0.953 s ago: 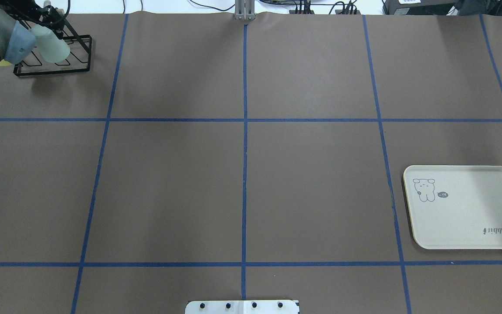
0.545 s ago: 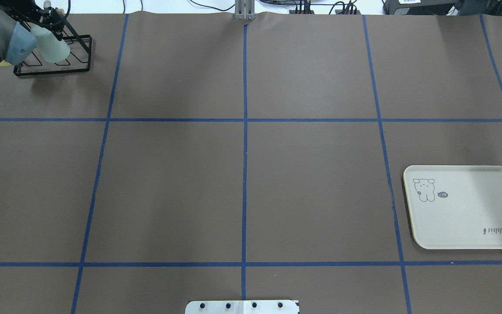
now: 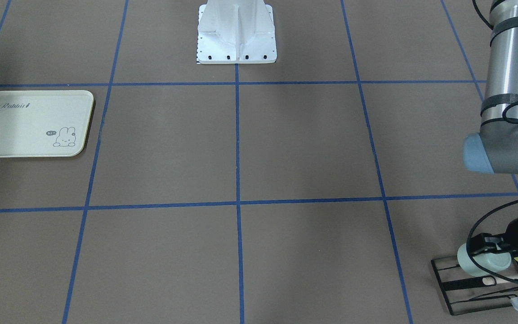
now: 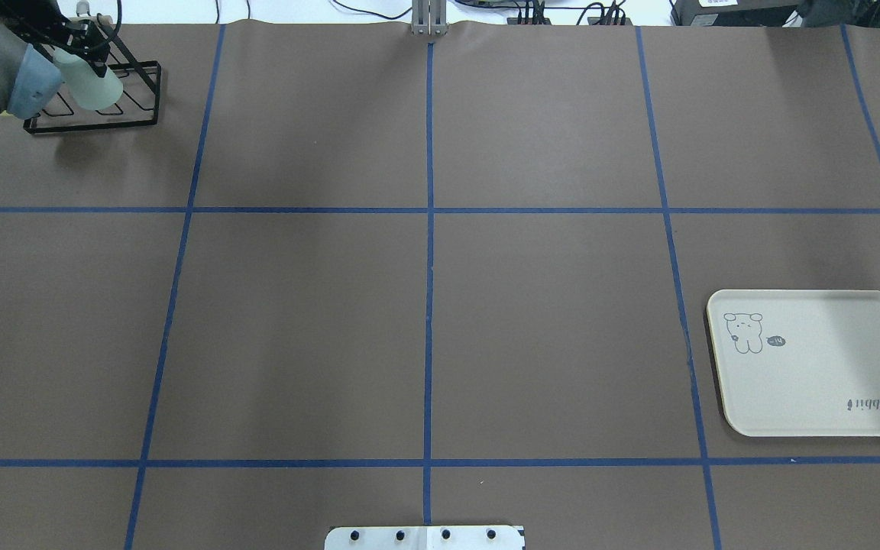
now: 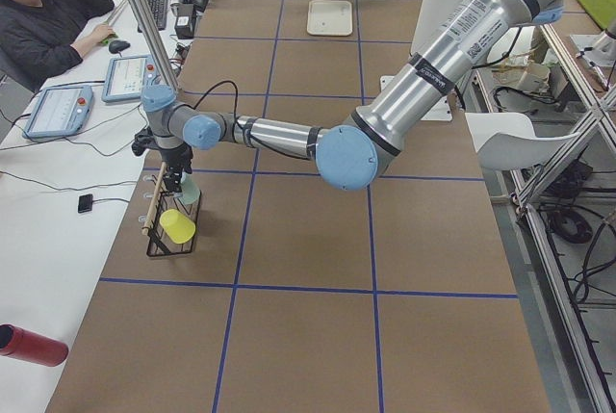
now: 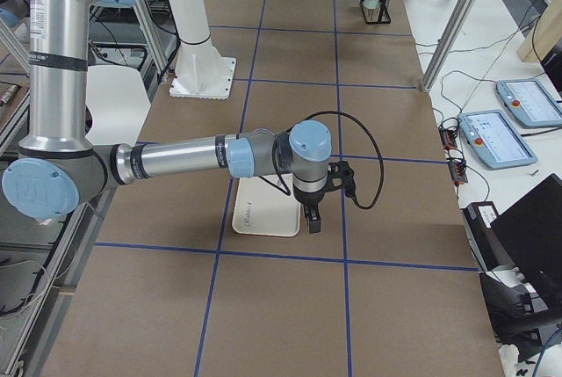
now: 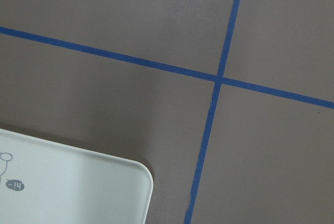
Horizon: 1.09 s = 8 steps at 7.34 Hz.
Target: Left arm grabs green cup and hands to right arm on tray
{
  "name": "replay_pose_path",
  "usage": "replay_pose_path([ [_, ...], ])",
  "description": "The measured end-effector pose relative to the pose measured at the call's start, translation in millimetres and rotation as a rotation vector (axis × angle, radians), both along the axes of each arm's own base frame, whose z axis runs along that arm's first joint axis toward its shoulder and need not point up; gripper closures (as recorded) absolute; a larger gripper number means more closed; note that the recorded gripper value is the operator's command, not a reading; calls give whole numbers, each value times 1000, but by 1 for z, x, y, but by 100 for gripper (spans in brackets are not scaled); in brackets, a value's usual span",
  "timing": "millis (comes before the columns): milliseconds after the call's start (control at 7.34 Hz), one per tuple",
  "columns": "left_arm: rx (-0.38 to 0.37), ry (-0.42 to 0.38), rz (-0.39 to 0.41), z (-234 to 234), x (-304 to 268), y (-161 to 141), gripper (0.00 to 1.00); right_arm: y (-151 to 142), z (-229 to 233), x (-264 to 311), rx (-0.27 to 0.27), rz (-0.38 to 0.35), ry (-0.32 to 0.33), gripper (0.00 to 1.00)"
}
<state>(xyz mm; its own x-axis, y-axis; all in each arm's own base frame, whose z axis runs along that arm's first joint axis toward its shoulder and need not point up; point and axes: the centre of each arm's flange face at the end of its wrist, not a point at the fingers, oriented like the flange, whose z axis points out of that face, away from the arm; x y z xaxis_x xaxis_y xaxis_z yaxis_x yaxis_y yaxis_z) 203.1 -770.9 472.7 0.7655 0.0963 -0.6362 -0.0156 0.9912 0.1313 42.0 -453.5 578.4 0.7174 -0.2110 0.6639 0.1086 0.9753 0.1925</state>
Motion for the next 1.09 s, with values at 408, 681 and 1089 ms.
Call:
replay_pose_path([
  [408, -1, 0, 0, 1, 0, 1, 14, 0, 0, 0, 0, 0, 0, 0],
  [681, 0, 1, 0, 0, 1, 0, 14, 0, 0, 0, 0, 0, 0, 0],
  [1089, 1, 1, 0, -1, 1, 0, 50, 0, 0, 0, 0, 0, 0, 0],
])
